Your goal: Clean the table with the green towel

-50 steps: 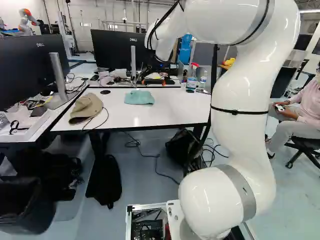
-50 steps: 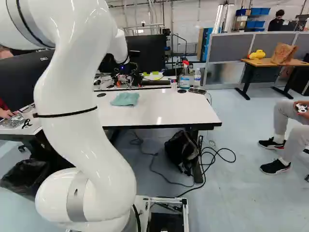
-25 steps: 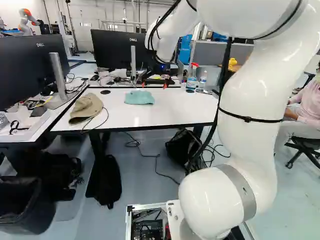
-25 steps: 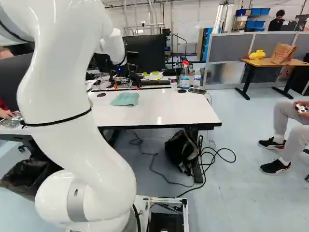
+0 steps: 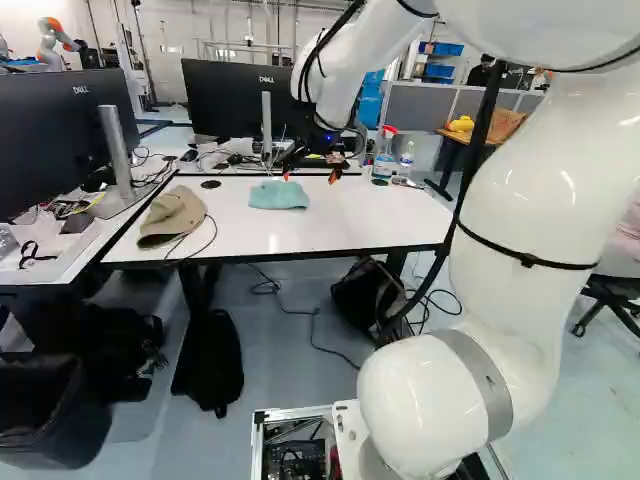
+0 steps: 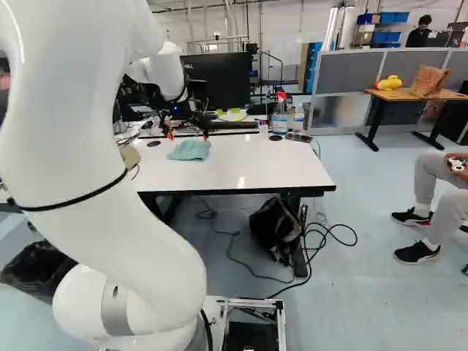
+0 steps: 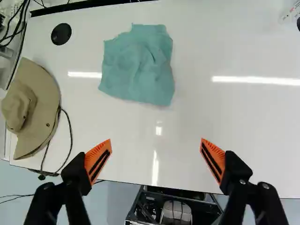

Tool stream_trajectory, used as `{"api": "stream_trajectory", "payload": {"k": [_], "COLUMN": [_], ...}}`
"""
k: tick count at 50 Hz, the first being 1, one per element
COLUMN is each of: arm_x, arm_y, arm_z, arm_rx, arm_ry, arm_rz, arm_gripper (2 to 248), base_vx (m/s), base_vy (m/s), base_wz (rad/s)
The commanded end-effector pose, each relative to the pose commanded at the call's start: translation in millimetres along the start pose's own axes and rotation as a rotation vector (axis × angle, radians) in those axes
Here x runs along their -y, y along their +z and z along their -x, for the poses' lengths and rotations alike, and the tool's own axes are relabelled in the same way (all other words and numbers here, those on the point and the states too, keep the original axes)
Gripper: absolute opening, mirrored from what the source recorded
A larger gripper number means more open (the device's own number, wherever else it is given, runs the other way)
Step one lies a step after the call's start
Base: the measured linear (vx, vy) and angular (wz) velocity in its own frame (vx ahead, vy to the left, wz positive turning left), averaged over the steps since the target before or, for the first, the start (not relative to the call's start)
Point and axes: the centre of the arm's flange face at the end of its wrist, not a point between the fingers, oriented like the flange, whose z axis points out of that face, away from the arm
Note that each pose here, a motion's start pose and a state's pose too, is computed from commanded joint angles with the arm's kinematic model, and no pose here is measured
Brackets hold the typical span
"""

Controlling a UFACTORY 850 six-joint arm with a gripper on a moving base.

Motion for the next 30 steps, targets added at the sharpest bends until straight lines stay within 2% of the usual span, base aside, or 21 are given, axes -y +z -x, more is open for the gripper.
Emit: {"api": "stream_trajectory", "payload": {"k": [11, 30], "arm_x": [1.3, 1.1], "arm_y": [-7.0, -6.9], "arm_z": [16.5, 17.3], "arm_rx": [0.003, 0.002], "arm_ry": [-0.005, -0.005], "arm_rz": [-0.002, -0.002], "arm_gripper": [247, 247], "base_vx": [0.0, 0.0], "base_vy": [0.0, 0.0], "base_wz": [0.0, 0.0]}}
